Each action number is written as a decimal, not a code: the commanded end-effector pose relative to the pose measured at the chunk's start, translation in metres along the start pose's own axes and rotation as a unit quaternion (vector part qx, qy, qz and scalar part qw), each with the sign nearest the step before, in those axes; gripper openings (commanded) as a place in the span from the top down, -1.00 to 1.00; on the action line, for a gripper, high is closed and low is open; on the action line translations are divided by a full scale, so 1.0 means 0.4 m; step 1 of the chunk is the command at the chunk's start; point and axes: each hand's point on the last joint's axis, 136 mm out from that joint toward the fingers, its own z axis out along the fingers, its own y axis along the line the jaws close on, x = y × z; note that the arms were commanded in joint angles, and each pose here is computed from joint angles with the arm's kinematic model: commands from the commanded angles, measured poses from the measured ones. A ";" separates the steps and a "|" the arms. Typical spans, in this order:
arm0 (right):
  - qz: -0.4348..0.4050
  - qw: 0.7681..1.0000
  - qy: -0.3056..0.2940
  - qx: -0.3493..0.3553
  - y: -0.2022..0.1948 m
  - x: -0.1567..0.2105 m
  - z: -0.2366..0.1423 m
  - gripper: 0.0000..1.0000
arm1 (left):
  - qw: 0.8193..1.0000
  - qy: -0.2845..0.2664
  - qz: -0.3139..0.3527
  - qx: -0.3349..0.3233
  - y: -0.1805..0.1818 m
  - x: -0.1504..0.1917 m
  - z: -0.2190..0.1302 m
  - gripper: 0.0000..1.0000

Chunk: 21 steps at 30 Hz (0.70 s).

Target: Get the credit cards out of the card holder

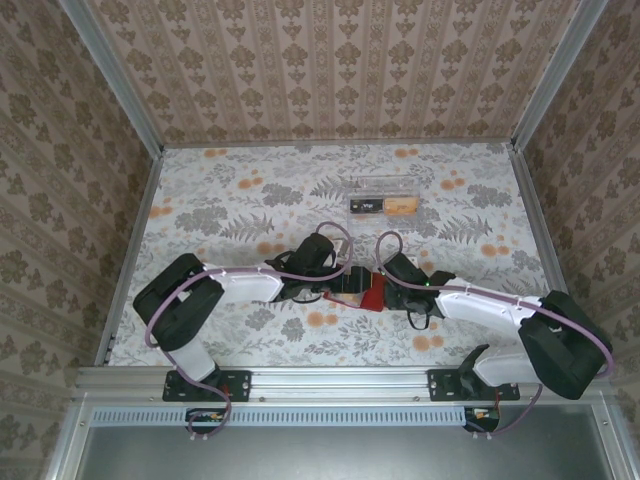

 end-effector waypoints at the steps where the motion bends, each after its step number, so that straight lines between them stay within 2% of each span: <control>1: 0.003 1.000 -0.012 -0.014 0.010 -0.011 -0.011 0.26 | 0.999 0.036 -0.013 0.019 -0.005 0.050 0.022 -1.00; 3: 0.008 0.999 -0.017 -0.027 0.017 -0.014 -0.018 0.14 | 0.999 0.038 -0.014 0.019 -0.003 0.052 0.024 -1.00; 6: 0.016 0.998 -0.023 -0.051 0.029 -0.017 -0.024 0.11 | 0.999 0.034 -0.019 0.022 -0.003 0.050 0.024 -1.00; 8: 0.015 0.998 -0.021 -0.056 0.033 -0.014 -0.023 0.34 | 0.999 0.034 -0.022 0.024 -0.003 0.050 0.025 -0.95; 12: 0.012 0.999 -0.013 -0.045 0.023 -0.002 -0.006 0.64 | 0.998 0.029 -0.034 0.037 -0.005 0.048 0.026 -0.72; 15: 0.012 0.999 -0.006 -0.040 0.019 0.004 0.006 0.66 | 0.997 0.019 -0.052 0.050 -0.001 0.043 0.025 -0.51; 18: 0.010 0.999 -0.004 -0.037 0.018 0.007 0.012 0.65 | 0.996 0.013 -0.066 0.056 0.009 0.041 0.025 -0.45; 21: 0.009 0.999 -0.003 -0.035 0.017 0.006 0.012 0.65 | 0.996 0.012 -0.073 0.059 0.014 0.039 0.028 -0.24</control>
